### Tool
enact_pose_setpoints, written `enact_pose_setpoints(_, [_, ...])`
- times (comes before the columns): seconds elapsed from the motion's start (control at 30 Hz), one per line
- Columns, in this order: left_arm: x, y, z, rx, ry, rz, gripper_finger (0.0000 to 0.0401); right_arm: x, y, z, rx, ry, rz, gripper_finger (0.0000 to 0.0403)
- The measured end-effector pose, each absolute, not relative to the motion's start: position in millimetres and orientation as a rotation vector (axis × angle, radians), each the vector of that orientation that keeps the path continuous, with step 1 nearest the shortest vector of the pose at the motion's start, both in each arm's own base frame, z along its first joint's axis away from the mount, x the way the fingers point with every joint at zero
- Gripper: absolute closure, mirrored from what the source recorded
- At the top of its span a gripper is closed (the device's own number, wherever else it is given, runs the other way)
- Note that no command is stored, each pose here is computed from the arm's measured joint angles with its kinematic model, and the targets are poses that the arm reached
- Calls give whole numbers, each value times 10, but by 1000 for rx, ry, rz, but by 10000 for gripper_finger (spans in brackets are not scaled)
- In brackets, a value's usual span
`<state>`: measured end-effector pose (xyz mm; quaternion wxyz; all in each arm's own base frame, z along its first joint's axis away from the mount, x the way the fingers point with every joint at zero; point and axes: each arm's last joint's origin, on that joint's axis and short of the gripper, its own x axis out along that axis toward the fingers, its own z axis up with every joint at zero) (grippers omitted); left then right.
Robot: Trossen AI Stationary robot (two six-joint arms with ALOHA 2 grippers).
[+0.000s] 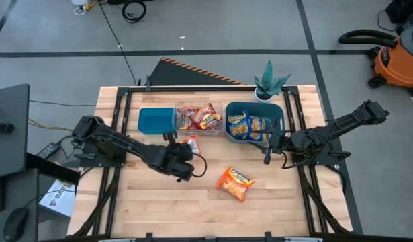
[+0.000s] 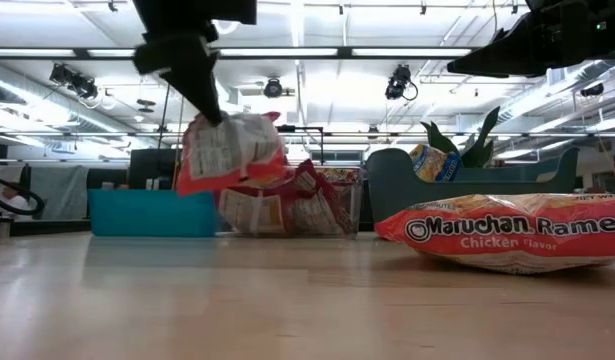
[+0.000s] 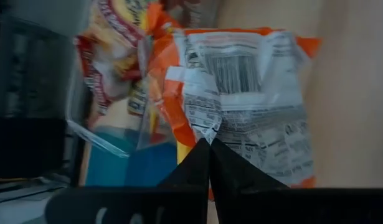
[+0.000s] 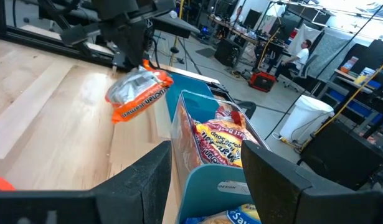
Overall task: Sort Maruchan noodles
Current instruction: Put the orange noodle pack into the blue bin
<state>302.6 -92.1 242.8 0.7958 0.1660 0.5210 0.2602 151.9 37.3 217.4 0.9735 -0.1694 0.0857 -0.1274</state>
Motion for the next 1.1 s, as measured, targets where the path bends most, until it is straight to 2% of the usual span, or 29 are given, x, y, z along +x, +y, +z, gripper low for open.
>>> enact_pose_setpoints(0.5, [2929, -986, 2324, 596, 1050, 777, 389, 1517, 372, 2159, -342, 186, -255, 204])
enact_pose_setpoints(0.9, [2735, -743, 2417, 694, 1122, 966, 394, 1517, 372, 2159, -338, 186, -256, 204])
enact_pose_setpoints(1.1, [2780, -499, 2425, 701, 1246, 970, 393, 1517, 372, 2159, -339, 186, -255, 204])
